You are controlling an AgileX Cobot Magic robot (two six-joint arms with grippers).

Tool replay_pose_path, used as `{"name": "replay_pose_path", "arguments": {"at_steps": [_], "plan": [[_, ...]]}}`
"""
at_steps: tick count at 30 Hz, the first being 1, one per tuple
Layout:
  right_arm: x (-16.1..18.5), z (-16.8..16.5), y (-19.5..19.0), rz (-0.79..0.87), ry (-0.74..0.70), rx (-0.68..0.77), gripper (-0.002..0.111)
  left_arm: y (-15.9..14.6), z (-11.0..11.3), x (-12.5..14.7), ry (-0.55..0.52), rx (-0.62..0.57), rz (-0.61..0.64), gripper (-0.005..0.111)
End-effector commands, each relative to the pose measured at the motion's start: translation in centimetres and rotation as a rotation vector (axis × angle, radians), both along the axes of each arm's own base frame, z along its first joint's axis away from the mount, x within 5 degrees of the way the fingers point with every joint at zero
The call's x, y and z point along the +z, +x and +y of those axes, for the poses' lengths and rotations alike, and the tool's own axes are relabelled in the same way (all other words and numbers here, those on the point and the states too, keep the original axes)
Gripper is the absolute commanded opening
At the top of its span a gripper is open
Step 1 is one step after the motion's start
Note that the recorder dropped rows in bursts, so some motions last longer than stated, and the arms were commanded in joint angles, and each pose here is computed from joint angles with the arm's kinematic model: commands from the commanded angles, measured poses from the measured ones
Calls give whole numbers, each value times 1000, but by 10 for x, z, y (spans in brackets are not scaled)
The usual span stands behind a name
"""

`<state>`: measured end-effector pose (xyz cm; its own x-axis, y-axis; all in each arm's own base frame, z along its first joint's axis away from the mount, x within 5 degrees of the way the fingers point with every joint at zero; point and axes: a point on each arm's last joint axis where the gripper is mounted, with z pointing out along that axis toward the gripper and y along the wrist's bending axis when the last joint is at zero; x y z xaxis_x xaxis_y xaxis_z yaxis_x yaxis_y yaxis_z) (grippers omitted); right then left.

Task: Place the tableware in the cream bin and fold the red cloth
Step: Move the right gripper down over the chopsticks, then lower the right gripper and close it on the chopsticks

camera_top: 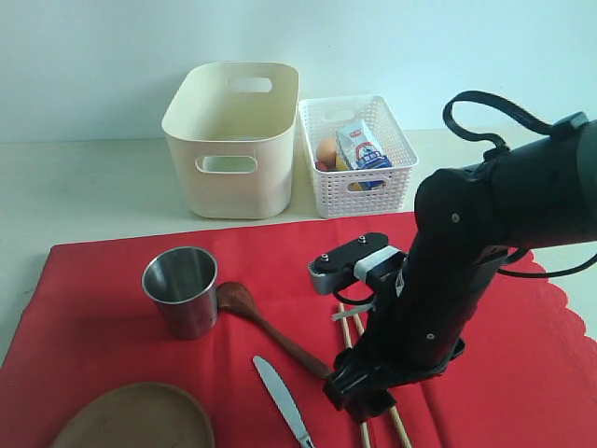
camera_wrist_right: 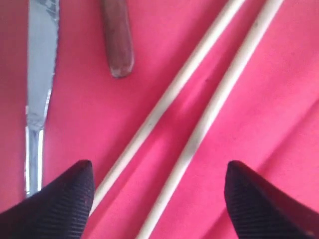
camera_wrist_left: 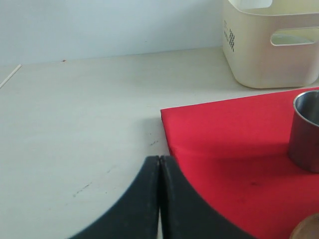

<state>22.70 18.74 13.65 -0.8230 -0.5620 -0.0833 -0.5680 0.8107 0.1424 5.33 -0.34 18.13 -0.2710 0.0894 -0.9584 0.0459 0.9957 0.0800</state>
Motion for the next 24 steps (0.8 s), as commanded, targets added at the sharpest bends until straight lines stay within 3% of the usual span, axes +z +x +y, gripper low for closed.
{"name": "replay_pose_path", "arguments": {"at_steps": [1,11,24], "plan": [[-8,2,2,11,-16,-36,71,0,0,0,4,5,-11,0],[-19,6,0,78,-2,-92,70,0,0,0,4,5,-11,0],[-19,12,-1,24,0,-61,70,0,0,0,4,5,-11,0]]}}
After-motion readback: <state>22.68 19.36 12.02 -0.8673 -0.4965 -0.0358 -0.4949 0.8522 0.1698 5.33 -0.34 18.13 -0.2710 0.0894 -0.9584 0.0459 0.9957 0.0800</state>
